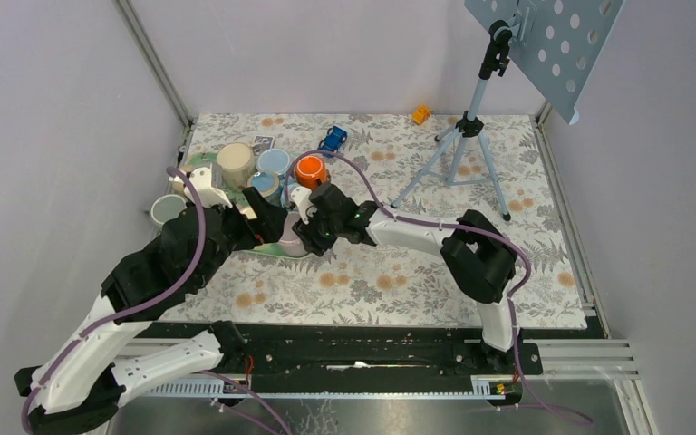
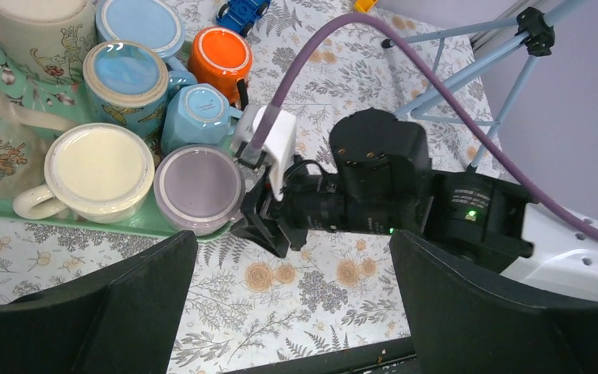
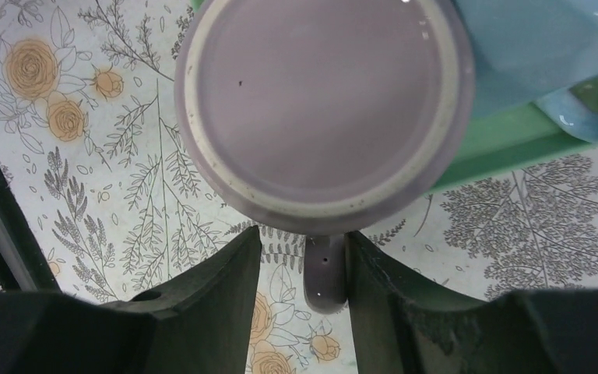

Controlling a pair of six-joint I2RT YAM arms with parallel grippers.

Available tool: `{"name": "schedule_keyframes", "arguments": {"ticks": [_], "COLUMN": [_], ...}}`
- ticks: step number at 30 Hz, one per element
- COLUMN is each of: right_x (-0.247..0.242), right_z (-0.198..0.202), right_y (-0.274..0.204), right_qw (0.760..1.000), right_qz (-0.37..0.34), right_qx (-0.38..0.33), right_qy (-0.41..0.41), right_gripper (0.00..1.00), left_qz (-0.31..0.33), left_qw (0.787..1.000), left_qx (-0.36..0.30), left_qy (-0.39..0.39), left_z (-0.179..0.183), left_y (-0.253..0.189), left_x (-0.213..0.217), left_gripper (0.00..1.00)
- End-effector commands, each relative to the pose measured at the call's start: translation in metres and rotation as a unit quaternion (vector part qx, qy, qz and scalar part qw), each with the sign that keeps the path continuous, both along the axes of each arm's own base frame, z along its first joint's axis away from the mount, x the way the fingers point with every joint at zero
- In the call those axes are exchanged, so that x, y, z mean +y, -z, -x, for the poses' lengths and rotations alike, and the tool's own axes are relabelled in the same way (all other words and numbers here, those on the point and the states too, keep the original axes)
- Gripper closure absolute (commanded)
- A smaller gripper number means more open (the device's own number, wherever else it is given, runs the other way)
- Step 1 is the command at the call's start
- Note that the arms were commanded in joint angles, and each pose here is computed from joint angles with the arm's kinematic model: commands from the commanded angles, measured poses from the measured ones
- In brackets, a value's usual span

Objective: Turn the mug right side up
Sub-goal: Turn over the cup on the tray.

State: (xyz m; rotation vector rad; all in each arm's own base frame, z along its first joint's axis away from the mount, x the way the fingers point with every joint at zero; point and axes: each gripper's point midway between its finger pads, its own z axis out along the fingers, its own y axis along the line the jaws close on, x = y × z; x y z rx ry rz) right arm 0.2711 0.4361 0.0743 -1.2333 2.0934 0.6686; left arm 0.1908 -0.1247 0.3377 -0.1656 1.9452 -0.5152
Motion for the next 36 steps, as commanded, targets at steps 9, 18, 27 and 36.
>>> {"name": "schedule_keyframes", "arguments": {"ticks": [9, 18, 27, 36], "right_x": [0.01, 0.004, 0.001, -0.002], "right_z": [-0.006, -0.015, -0.016, -0.01], "right_y": [0.003, 0.001, -0.034, -0.063], "right_qw": [0.999, 0.998, 0.996, 0.993], "right_qz": [0.022, 0.032, -0.015, -0.057], "right_qx": [-0.027, -0.039, -0.045, -0.033], "right_qy": [0.001, 0.033, 0.075, 0.101], "right_gripper": [0.58, 0.89, 1.0, 1.0], "left_qz": [0.027, 0.032, 0.04, 0.048], "left_qw": [1.0, 0.999, 0.999, 0.999], "left_qx": [-0.012, -0.009, -0.005, -0.004], "left_qy": [0.001, 0.0, -0.004, -0.009], "left_z": [0.0, -0.001, -0.003, -0.006], "left_y": [-0.018, -0.013, -0.005, 0.001], "left_x": [-0.002, -0.004, -0.007, -0.01], "left_gripper": [0.01, 0.01, 0.01, 0.01]}}
